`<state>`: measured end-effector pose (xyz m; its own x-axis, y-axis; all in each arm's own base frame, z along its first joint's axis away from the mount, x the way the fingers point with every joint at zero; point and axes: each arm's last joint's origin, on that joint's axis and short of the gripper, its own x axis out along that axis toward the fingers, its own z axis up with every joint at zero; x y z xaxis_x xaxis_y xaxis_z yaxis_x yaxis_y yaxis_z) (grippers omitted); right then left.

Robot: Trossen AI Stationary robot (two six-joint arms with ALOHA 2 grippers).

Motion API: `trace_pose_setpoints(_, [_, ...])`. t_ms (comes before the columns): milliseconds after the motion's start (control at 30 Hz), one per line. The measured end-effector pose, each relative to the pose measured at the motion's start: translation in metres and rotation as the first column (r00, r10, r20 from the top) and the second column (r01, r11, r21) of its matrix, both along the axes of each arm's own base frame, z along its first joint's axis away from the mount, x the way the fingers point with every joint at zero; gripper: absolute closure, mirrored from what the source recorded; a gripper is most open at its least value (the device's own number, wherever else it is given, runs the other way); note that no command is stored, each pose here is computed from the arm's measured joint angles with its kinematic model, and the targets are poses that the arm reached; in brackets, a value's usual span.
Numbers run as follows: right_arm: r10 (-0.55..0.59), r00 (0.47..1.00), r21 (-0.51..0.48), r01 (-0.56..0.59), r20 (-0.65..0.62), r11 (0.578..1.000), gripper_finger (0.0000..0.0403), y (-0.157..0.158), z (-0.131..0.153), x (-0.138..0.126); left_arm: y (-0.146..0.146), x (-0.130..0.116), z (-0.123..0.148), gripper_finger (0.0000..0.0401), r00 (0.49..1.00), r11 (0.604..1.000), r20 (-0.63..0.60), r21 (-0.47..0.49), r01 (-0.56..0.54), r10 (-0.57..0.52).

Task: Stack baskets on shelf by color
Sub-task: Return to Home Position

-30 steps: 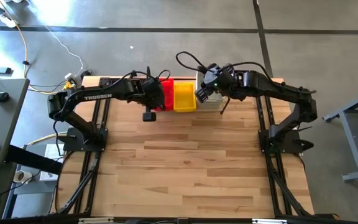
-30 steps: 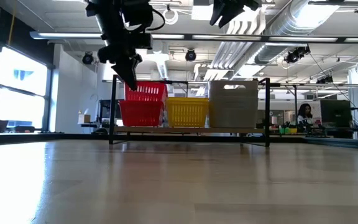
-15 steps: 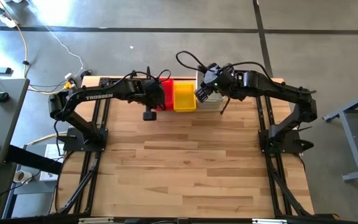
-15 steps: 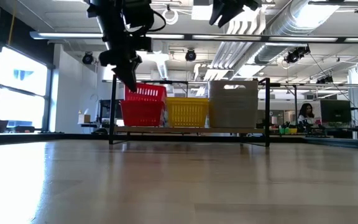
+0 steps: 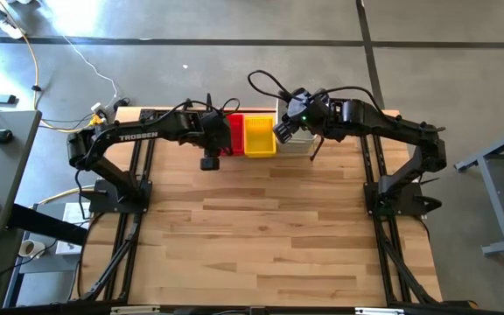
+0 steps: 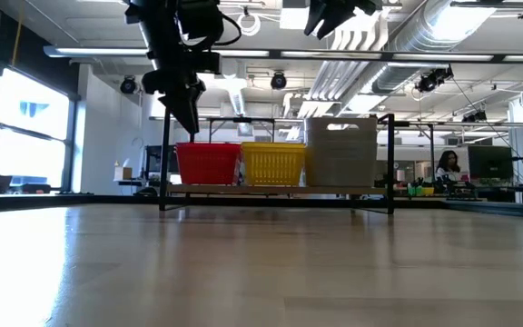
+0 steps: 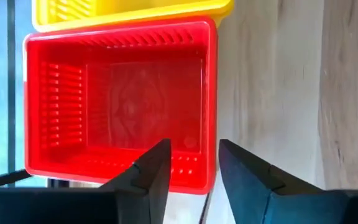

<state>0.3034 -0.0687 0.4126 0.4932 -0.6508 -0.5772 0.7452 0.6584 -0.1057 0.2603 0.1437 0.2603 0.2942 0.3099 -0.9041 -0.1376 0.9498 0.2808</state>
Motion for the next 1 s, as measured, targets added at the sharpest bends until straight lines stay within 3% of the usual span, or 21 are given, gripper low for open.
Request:
trace_pose_setpoints(300, [0.005, 1.0, -0.001, -0.005, -0.007, 1.0, 0.0259, 0.0, 0.0, 0.0, -0.013, -0.01, 0.024, 0.0264, 0.99, 0.996, 0.111, -0.007, -0.086, 0.087])
trace_pose_setpoints(467, [0.009, 0.999, 0.007, -0.009, -0.036, 1.0, 0.0259, 0.001, -0.002, -0.002, -0.031, -0.02, 0.046, 0.0267, 0.962, 0.991, 0.242, -0.077, -0.11, 0.125])
trace_pose_setpoints(767, [0.042, 0.999, 0.066, -0.041, -0.017, 0.997, 0.0259, 0.002, -0.003, -0.001, -0.067, -0.043, 0.08, 0.0267, 0.86, 0.978, 0.48, -0.191, -0.089, 0.172])
trace_pose_setpoints(1000, [0.112, 0.993, 0.17, -0.116, 0.03, 0.979, 0.0259, 0.007, -0.004, 0.001, -0.087, -0.065, 0.064, 0.0268, 0.754, 0.97, 0.622, -0.229, -0.082, 0.21])
